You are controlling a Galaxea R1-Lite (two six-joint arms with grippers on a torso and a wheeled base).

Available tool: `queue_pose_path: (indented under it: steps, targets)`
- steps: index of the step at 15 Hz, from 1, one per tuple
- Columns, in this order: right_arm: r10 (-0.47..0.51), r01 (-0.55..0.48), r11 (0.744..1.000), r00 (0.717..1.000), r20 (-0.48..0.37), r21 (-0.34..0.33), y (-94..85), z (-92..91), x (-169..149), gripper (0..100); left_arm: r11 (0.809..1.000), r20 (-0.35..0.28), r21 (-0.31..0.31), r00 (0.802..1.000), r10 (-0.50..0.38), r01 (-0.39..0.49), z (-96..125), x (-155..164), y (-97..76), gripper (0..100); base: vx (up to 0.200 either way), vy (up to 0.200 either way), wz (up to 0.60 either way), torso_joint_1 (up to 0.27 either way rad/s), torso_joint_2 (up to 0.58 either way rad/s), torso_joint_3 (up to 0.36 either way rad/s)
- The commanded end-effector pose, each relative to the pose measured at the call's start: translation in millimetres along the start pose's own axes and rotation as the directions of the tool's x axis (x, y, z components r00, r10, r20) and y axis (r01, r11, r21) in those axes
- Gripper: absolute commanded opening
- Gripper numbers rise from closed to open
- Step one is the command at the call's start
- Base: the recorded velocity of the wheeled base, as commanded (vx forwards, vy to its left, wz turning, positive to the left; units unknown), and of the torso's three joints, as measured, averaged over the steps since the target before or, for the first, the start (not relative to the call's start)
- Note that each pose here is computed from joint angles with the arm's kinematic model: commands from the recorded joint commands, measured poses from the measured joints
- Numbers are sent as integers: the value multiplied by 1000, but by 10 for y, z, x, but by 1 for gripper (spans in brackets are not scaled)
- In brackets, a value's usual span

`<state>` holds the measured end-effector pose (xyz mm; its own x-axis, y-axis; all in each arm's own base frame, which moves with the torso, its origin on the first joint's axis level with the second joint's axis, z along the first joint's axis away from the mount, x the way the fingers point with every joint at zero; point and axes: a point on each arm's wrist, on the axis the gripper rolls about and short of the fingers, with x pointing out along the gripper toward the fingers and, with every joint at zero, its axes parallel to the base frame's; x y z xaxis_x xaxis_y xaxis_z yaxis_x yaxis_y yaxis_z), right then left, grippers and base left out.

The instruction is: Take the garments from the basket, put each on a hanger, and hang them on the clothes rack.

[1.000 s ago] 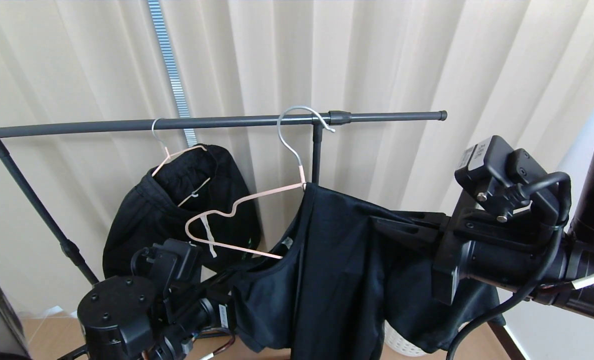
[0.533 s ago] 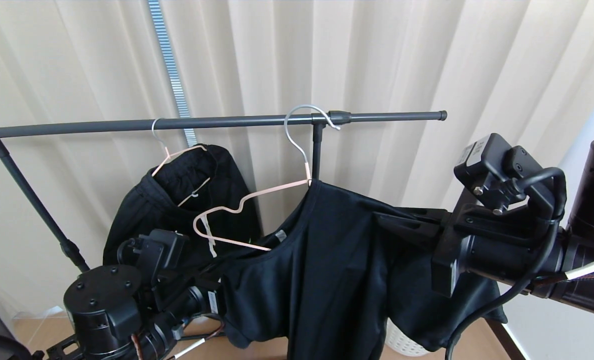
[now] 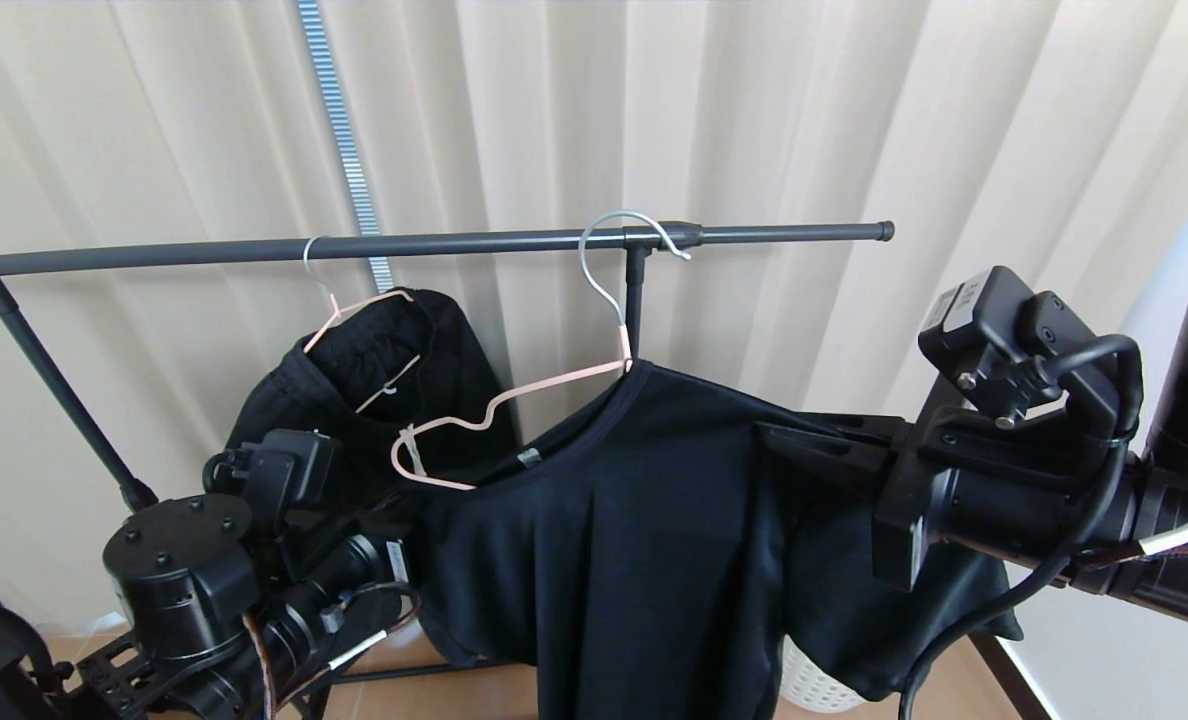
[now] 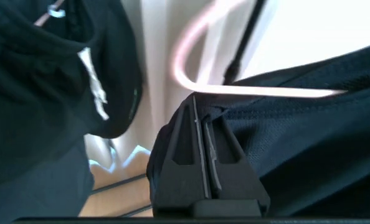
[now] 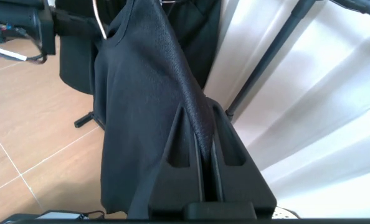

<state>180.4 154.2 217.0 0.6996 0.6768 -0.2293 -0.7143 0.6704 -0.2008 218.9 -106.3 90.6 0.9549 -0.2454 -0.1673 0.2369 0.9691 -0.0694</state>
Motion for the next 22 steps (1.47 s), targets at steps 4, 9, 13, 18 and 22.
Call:
queue_pose_path:
  steps: [4, 9, 13, 18, 22]
  targets:
    - [0, 0, 1000, 1000, 2, -11, 1, 1, -11, 0, 998, 36, 0, 997, 63, -63, 82, 63, 151, 0, 0, 0, 0, 0, 0, 0]
    - [-2, 2, 1000, 1000, 3, -13, -2, 8, -40, 0, 998, 69, -6, 995, 67, -66, 171, 35, 197, 0, 0, 0, 0, 0, 0, 0]
    - [-2, 1, 999, 1000, -6, -44, 3, -16, -41, 0, 998, 97, -7, 993, 64, -64, 257, -11, 196, 0, 0, 0, 0, 0, 0, 0]
    - [-22, 21, 996, 1000, -17, -83, -44, -48, -54, 0, 997, 108, -7, 991, 77, -77, 338, -58, 227, 0, 0, 0, 0, 0, 0, 0]
    - [-57, 56, 993, 998, -1, -100, -107, -31, -121, 0, 997, 90, -2, 993, 77, -77, 327, -69, 233, 0, 0, 0, 0, 0, 0, 0]
